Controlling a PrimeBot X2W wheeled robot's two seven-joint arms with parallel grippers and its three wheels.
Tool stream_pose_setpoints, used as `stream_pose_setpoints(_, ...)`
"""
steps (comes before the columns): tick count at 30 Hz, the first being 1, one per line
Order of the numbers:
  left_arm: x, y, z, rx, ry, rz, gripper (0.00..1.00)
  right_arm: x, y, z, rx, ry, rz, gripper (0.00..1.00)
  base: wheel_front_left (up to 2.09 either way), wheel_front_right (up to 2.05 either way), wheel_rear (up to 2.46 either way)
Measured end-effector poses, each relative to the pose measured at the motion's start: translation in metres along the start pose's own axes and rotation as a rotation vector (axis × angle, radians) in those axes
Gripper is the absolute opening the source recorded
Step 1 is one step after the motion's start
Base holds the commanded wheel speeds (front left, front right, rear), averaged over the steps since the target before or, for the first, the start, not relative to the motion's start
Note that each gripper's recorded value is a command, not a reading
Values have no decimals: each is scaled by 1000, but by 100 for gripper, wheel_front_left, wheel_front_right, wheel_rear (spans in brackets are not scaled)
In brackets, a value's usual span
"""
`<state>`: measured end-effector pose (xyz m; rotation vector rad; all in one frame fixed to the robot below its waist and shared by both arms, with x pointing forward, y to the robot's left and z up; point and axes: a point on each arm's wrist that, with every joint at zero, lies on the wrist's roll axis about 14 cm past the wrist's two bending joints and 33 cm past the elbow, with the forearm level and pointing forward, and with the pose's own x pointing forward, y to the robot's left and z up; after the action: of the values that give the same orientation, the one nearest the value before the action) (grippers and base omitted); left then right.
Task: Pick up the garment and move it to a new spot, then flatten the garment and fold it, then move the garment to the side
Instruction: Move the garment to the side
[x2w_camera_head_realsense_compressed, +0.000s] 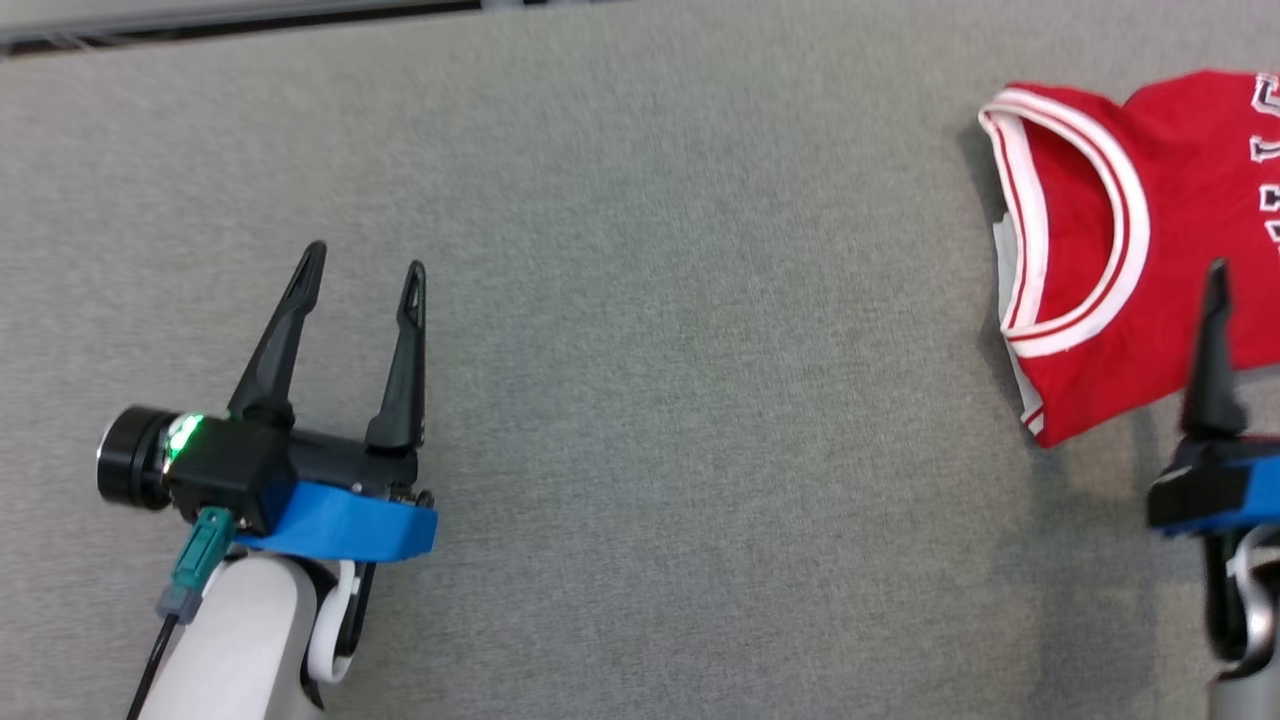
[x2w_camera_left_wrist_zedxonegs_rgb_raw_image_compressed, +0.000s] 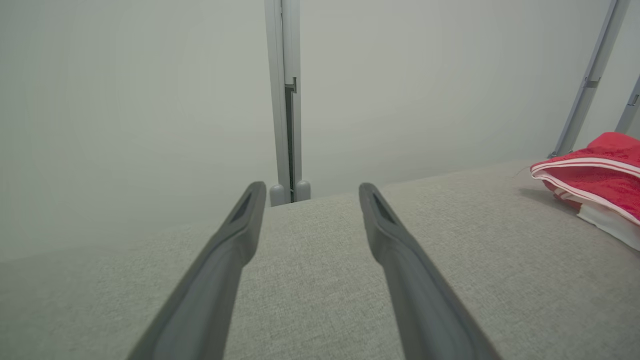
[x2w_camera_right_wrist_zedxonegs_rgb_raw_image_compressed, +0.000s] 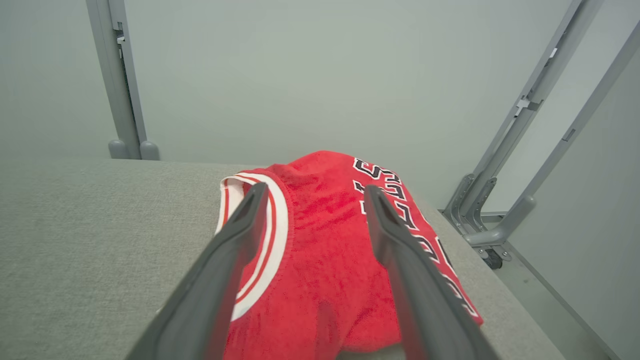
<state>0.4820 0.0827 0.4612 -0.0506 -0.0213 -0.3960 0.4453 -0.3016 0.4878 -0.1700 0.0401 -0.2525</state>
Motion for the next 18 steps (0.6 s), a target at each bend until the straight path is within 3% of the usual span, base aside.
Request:
stream_pose_setpoints(11,-71,34,29,24,-4,197,100,-43,79,32,217,-58,231,100,0,0,0)
stream_pose_setpoints(18,-110,45,33,28,7,279,100,-58,98,43,258,-75,298,100,0,0,0)
